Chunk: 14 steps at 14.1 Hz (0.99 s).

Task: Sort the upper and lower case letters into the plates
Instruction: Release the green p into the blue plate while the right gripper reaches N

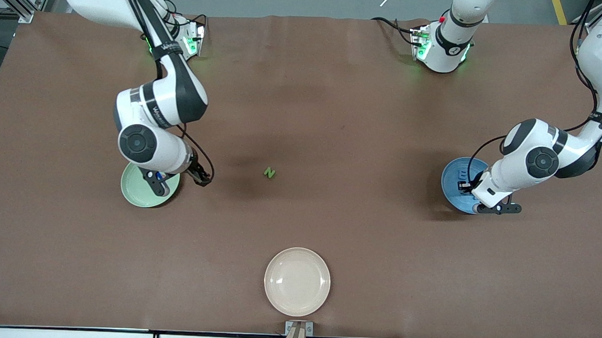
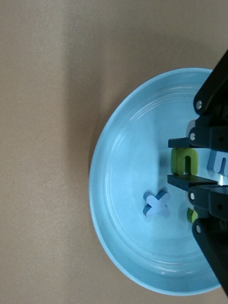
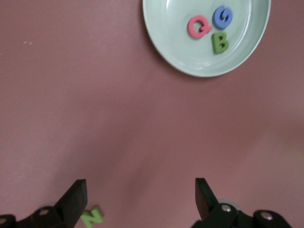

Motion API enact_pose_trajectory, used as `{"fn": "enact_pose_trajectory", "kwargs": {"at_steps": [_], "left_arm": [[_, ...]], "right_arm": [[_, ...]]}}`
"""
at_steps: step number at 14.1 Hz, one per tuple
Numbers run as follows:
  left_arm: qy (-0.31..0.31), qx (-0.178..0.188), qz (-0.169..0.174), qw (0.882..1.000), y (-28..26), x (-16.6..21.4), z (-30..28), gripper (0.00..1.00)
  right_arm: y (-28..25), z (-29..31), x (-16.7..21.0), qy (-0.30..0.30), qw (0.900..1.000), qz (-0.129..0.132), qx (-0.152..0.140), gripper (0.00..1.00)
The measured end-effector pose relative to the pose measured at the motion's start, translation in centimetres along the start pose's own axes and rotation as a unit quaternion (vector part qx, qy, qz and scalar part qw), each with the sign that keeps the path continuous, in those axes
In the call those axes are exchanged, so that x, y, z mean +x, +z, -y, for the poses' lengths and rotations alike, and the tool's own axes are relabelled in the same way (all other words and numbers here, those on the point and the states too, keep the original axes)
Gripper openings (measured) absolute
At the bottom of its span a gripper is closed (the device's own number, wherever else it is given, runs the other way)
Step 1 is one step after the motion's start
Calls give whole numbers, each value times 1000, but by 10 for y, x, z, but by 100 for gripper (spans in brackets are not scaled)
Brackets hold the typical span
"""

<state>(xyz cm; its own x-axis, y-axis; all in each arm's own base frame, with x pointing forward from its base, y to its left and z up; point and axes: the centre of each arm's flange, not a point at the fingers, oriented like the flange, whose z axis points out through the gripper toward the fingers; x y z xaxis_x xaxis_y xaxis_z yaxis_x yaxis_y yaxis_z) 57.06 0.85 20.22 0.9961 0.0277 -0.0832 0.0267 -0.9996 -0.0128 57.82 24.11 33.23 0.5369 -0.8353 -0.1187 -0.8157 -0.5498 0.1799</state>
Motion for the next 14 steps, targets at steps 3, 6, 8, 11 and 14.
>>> {"fn": "enact_pose_trajectory", "kwargs": {"at_steps": [3, 6, 8, 11, 14], "left_arm": [[-2, 0, -5, 1000, -3, 3, 1, 57], [-3, -1, -9, 1000, -6, 6, 1, 87], [-1, -2, -13, 1000, -10, 8, -1, 100], [-3, -3, -23, 1000, -19, 14, -1, 100], [-8, -2, -29, 1000, -24, 19, 4, 100]], "right_arm": [[19, 22, -37, 39, 999, -10, 29, 100], [59, 45, -80, 68, 996, -18, 53, 100], [85, 57, -105, 71, 995, -21, 59, 100], [102, 72, -135, 34, 997, -34, 64, 100], [109, 81, -161, -87, 989, -82, 82, 100]]}}
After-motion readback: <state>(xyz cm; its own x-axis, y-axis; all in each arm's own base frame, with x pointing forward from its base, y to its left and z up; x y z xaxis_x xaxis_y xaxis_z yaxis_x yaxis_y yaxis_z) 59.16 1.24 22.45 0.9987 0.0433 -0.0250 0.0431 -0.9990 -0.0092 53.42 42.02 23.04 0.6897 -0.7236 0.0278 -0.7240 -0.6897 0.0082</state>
